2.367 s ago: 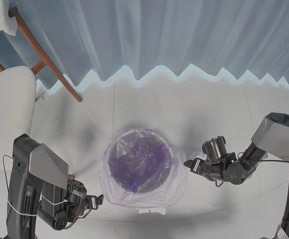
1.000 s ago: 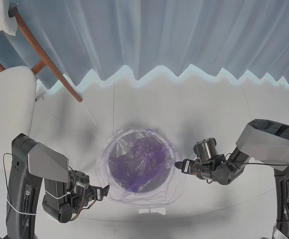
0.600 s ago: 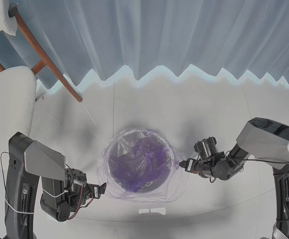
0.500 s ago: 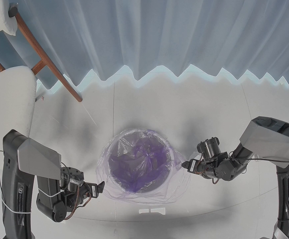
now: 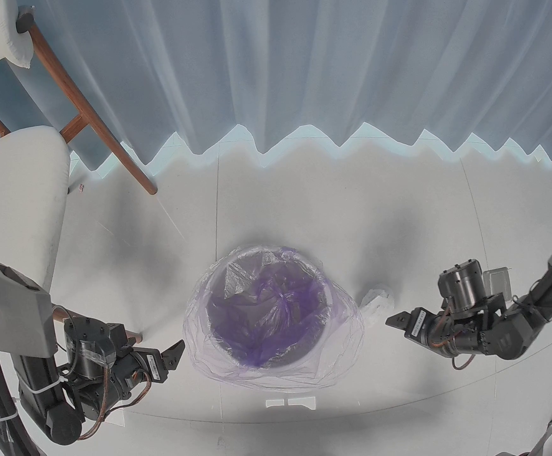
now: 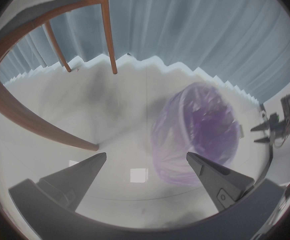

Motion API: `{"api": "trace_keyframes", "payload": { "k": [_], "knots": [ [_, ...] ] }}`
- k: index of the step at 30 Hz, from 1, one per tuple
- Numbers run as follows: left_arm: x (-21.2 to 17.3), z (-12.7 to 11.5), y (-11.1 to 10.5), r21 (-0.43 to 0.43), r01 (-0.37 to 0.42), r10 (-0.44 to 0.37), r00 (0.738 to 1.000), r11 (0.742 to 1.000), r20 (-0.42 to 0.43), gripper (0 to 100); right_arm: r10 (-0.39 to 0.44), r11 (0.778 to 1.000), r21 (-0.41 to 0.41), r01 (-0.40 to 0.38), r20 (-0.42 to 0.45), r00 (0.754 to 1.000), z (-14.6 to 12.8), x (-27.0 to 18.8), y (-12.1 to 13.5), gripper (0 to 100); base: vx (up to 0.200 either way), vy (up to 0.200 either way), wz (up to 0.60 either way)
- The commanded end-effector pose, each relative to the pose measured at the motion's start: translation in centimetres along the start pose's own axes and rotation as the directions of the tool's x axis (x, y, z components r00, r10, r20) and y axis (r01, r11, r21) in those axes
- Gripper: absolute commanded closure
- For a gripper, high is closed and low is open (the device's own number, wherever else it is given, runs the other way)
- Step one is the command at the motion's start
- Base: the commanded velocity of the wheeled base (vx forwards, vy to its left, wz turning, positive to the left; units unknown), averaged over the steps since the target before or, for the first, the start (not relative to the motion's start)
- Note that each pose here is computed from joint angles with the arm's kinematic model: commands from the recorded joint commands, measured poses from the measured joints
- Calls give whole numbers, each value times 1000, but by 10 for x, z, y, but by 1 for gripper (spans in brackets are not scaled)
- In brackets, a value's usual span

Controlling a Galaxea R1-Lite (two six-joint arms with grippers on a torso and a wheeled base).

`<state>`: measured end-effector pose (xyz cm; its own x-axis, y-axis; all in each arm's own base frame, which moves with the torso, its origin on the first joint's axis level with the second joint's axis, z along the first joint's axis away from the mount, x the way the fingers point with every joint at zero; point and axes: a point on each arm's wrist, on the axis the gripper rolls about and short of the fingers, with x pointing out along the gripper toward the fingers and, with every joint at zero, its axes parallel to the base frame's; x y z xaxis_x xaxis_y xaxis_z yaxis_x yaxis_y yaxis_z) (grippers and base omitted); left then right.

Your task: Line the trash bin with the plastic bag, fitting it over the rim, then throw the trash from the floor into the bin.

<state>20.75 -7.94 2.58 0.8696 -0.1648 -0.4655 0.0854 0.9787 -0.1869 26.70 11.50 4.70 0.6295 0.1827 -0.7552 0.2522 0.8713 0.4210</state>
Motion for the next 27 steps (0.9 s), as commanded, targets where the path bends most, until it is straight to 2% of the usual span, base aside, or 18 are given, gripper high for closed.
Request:
{"api": "trace_keyframes", "payload": {
  "k": [1, 7, 14, 20, 23, 27],
  "knots": [
    [-27, 14, -16, -74, 106, -100, 991, 992, 84, 0, 52, 997, 59, -54, 34, 998, -9, -51, -13, 0, 0, 0, 0],
    [-26, 8, -17, -119, 106, -102, 994, 987, 43, 0, 43, 997, 65, -44, 28, 999, -15, -56, -21, 0, -167, 0, 0],
    [-17, -5, -18, -101, 94, -98, 995, 990, -32, 0, 35, 997, 68, -38, 44, 998, -16, -61, -23, 0, -200, 0, 0],
    [-7, -17, -17, -92, 64, -71, 995, 994, -76, 0, 21, 997, 69, -24, 33, 999, -23, -64, -30, 0, 0, 0, 0],
    [0, -19, -15, -97, 47, -55, 995, 994, -81, 0, 39, 996, 72, -42, 52, 998, -21, -67, -29, 0, 0, 0, 0],
    [27, -3, -7, -142, 14, -15, 1000, 990, -1, 0, 44, 994, 92, -52, 84, 996, -18, -70, -26, 0, 0, 0, 0]
  ]
}}
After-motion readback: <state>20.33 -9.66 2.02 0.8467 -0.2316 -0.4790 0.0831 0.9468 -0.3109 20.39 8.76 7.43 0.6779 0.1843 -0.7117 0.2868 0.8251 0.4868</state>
